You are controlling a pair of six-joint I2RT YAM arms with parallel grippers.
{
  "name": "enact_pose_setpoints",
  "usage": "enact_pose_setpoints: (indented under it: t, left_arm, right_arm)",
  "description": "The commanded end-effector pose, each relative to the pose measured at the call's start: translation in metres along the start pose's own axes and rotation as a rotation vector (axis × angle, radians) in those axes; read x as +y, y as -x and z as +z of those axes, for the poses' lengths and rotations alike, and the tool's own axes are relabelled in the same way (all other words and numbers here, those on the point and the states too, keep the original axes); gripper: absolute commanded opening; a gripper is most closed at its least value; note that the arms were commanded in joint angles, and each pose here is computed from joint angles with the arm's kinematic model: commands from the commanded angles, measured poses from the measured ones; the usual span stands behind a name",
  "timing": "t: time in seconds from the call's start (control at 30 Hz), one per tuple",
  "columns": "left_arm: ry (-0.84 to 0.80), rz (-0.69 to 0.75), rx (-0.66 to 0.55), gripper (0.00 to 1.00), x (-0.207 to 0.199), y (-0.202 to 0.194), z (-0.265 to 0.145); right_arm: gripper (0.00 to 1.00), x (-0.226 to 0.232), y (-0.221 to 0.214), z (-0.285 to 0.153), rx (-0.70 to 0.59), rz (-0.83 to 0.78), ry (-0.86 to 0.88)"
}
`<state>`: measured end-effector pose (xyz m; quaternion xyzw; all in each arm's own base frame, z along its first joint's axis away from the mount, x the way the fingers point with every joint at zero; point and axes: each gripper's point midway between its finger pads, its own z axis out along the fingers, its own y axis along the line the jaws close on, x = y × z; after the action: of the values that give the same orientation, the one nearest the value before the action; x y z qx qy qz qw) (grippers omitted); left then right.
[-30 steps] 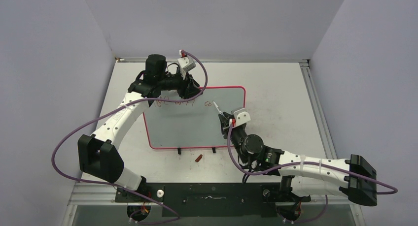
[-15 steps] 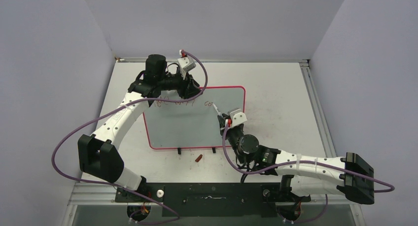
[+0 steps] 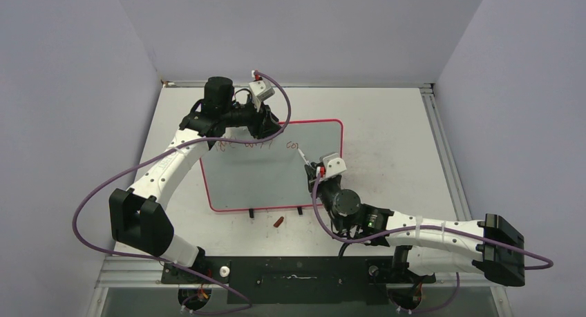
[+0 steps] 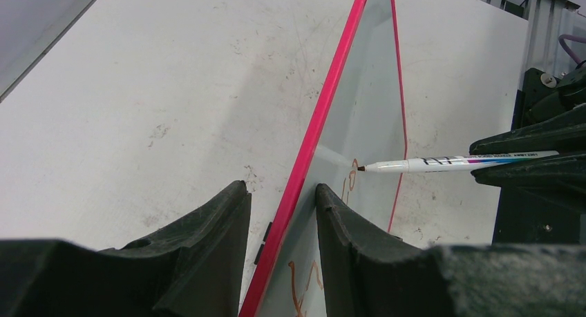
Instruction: Write a sentence on the whiteboard
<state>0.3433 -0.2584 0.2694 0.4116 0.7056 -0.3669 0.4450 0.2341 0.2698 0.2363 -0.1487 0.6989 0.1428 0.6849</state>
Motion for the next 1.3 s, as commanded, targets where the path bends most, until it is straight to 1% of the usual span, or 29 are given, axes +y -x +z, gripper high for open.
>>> enact_pose_setpoints:
  t: [0.0, 0.2, 0.33, 0.73, 0.83, 1.27]
  left_arm:
    - [-0.088, -0.091, 0.075, 0.00, -0.024, -0.026, 0.003]
    - [-0.089, -0.091, 0.076, 0.00, -0.025, -0.026, 0.003]
    - [-0.090, -0.090, 0.075, 0.00, -0.025, -0.026, 0.003]
    - [-0.089, -0.089, 0.076, 0.00, -0.025, -0.026, 0.003]
    - [-0.089, -0.090, 0.076, 0.00, -0.025, -0.026, 0.003]
    - [-0.090, -0.086, 0.074, 0.00, -0.025, -0.025, 0.002]
  right_arm:
    - [0.05, -0.005, 0.007, -0.001, -0.020, 0.022, -0.031]
    - [0.05, -0.006, 0.025, 0.004, -0.082, 0.029, -0.056]
    - [0.05, -0.007, 0.029, 0.006, -0.094, 0.009, -0.066]
    - [0.05, -0.022, 0.019, 0.001, -0.057, 0.000, -0.132]
    - [0.05, -0.023, 0.015, 0.000, -0.048, 0.019, -0.130]
    - [0.05, -0.011, 0.000, 0.002, 0.004, -0.006, -0.083]
